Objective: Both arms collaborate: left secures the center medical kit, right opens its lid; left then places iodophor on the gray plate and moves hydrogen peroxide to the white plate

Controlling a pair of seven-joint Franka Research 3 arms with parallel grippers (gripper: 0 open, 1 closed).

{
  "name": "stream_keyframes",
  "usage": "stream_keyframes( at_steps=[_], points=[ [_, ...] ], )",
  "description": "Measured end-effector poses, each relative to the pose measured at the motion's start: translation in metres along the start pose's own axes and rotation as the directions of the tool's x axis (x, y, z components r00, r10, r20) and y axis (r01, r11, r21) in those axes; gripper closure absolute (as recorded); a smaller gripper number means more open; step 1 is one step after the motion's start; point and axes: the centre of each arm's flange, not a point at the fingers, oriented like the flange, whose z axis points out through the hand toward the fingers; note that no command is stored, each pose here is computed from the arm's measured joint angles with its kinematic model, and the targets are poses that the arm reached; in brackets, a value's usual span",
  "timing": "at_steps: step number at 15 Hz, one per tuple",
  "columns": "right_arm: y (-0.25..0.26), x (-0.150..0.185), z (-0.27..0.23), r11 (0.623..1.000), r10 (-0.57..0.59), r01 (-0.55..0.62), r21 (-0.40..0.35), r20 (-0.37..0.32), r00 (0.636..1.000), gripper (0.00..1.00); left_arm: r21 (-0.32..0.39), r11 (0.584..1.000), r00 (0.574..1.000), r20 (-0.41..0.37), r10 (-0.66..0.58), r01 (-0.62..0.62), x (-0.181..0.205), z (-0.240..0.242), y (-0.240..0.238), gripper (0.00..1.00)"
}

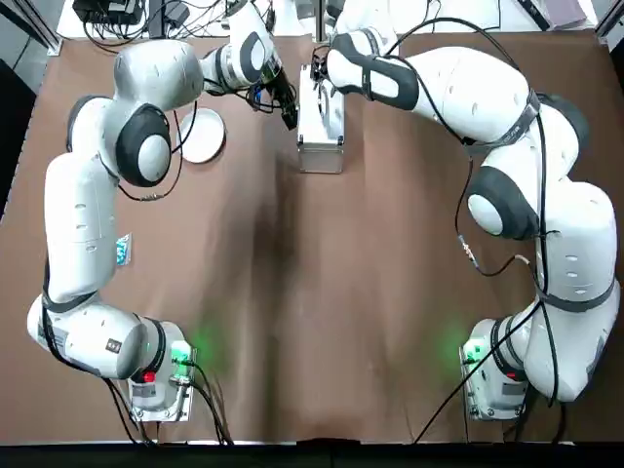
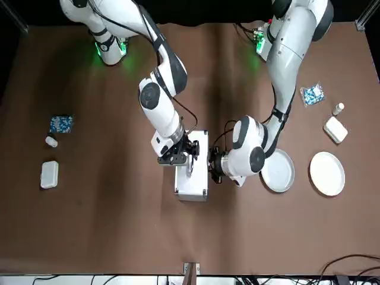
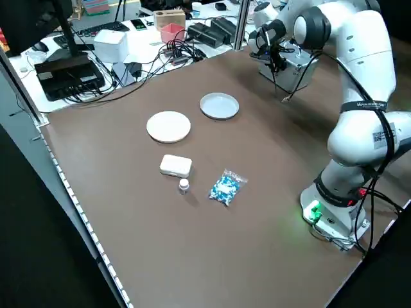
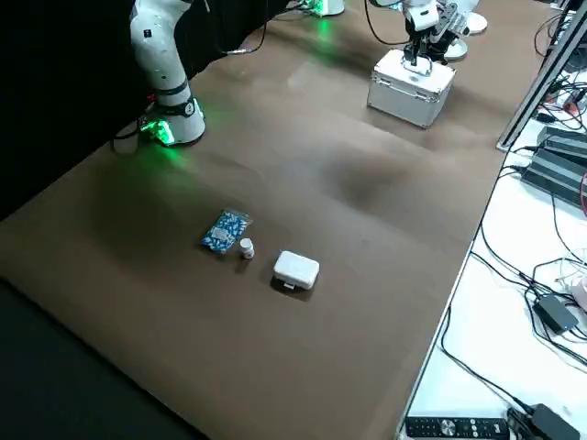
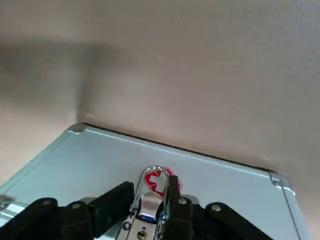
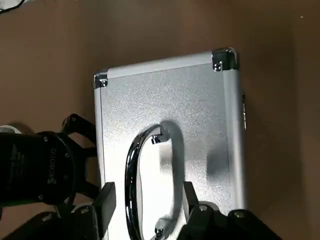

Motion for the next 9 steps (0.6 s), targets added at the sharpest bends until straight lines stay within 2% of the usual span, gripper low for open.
stream_keyframes(
  at_steps=[2,3,9],
  points=[
    [0.0004,0.0004,0.0003,1.0,-0.002,0.002,-0.003,-0.002,1.0,0.38,-0.001,1.0,1.0,-0.003,0.003,-0.003,-0.0003,0.0,-0.0001,0.66],
    [0.0015,0.0015,0.0,1.0,-0.001,0.001,-0.004,-0.003,1.0,0.44,-0.002,1.0,1.0,-0.005,0.006,-0.006,-0.0007,0.0001,-0.0003,0.66],
    [0.0043,0.0033,0.0021,1.0,0.003,-0.003,-0.008,-0.003,1.0,0.56,-0.002,1.0,1.0,-0.006,0.007,-0.007,-0.0008,0.0001,-0.0004,0.66]
  ],
)
